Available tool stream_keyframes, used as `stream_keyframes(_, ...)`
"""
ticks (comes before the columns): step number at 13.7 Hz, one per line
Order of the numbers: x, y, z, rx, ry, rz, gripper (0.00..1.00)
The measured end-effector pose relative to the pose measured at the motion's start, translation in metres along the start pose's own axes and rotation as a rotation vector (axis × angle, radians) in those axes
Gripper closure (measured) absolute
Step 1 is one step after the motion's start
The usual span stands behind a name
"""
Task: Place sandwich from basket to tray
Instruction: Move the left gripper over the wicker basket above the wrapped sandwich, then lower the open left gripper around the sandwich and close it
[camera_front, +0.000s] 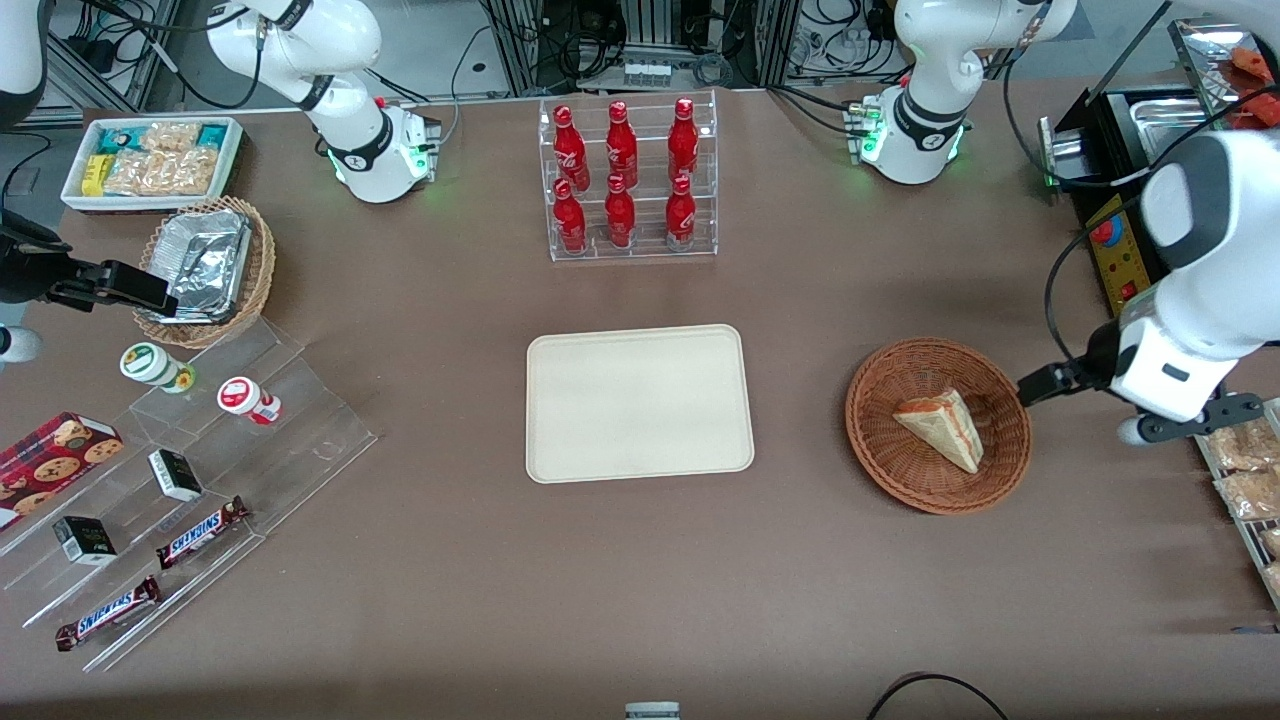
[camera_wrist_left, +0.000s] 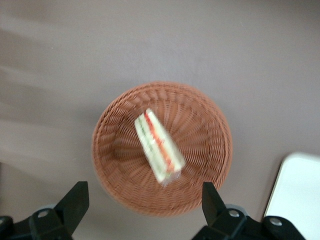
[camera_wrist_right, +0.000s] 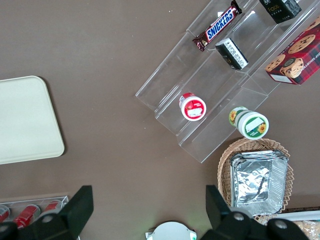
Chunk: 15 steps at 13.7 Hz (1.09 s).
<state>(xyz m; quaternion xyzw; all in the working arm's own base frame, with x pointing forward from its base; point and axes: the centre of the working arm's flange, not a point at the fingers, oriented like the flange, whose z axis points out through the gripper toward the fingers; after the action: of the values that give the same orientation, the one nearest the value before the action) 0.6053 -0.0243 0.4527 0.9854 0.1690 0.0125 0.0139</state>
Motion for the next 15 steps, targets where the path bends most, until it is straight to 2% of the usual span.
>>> stream_keyframes(6,-0.037,0.006,0.092,-0.041,0.071,-0.233,0.0)
stream_keyframes(10,-0.068,0.005,0.125,-0.031,0.052,-0.288,0.0)
stream_keyframes(15,-0.073,0.001,0.124,-0.033,0.053,-0.336,0.0)
